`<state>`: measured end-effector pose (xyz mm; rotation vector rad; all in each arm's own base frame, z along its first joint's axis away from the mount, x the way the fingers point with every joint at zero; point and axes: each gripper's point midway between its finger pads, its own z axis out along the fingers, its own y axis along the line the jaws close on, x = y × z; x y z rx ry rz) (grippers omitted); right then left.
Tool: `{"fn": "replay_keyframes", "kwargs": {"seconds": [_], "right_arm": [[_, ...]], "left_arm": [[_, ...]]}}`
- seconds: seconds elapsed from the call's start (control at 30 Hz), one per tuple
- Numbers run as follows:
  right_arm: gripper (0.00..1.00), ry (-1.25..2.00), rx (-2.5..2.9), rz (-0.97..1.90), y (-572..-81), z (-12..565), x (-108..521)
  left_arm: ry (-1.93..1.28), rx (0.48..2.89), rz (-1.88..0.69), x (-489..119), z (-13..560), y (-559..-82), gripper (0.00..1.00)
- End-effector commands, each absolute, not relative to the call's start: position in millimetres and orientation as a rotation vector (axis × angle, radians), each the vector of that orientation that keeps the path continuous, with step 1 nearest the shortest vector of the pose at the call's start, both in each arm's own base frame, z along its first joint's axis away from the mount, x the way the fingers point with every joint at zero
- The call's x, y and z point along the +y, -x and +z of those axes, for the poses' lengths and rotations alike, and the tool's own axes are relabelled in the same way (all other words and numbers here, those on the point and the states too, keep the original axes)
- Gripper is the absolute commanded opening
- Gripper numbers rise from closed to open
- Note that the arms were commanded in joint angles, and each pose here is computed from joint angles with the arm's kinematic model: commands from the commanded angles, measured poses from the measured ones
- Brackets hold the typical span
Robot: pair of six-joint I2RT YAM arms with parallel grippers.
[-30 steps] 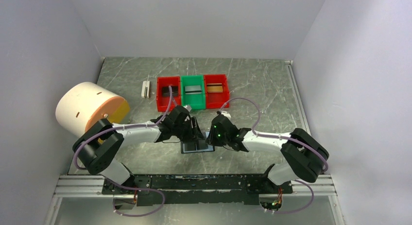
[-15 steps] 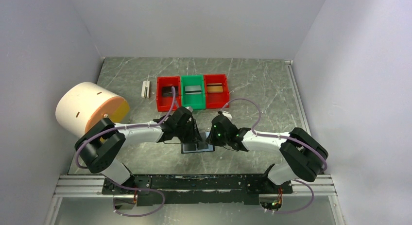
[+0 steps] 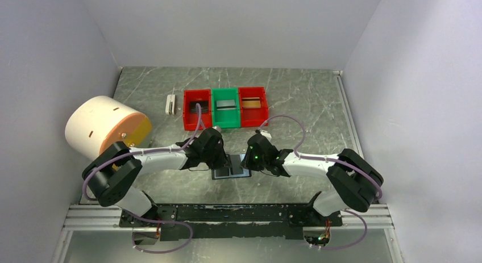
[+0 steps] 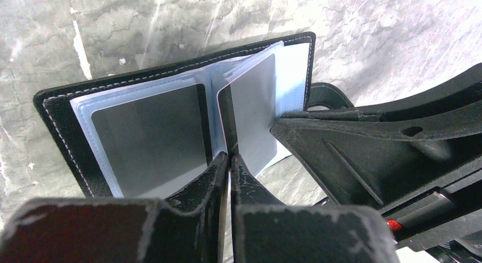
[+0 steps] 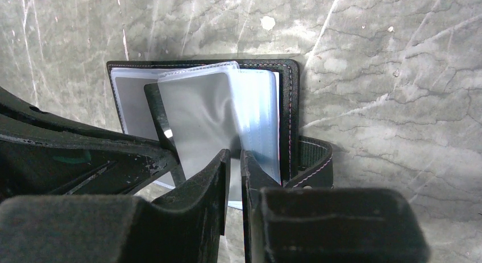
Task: Take the credit cards out of the card holder
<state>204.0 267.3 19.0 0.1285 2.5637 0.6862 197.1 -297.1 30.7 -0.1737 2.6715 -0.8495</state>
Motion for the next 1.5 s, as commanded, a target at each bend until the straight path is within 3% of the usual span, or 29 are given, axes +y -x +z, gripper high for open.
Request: {"fn": "replay_keyframes", "kwargs": {"seconds": [0.0,0.3,0.7,0.87,1.1,1.47], "right_arm": [[0.17,-0.150,2.657,0.493,-193,-11,237],[0.20,-0.158,2.641,0.488,-196,-6,237],[0.42,0.036,2.447,0.881,-204,61,287],[0.48,0.054,2.429,0.984,-202,70,302],[0.48,0.013,2.455,0.969,-203,61,301],[0.61,0.028,2.316,1.322,-207,95,317]], "left_arm": [[0.170,2.626,-0.851,-296,37,-199,0.09],[0.171,2.600,-0.770,-278,44,-199,0.09],[0.061,2.525,-0.826,-275,70,-196,0.09],[0.070,2.496,-0.827,-271,73,-196,0.09],[0.100,2.497,-0.813,-266,68,-195,0.09],[0.154,2.314,-1.000,-254,114,-202,0.09]]}}
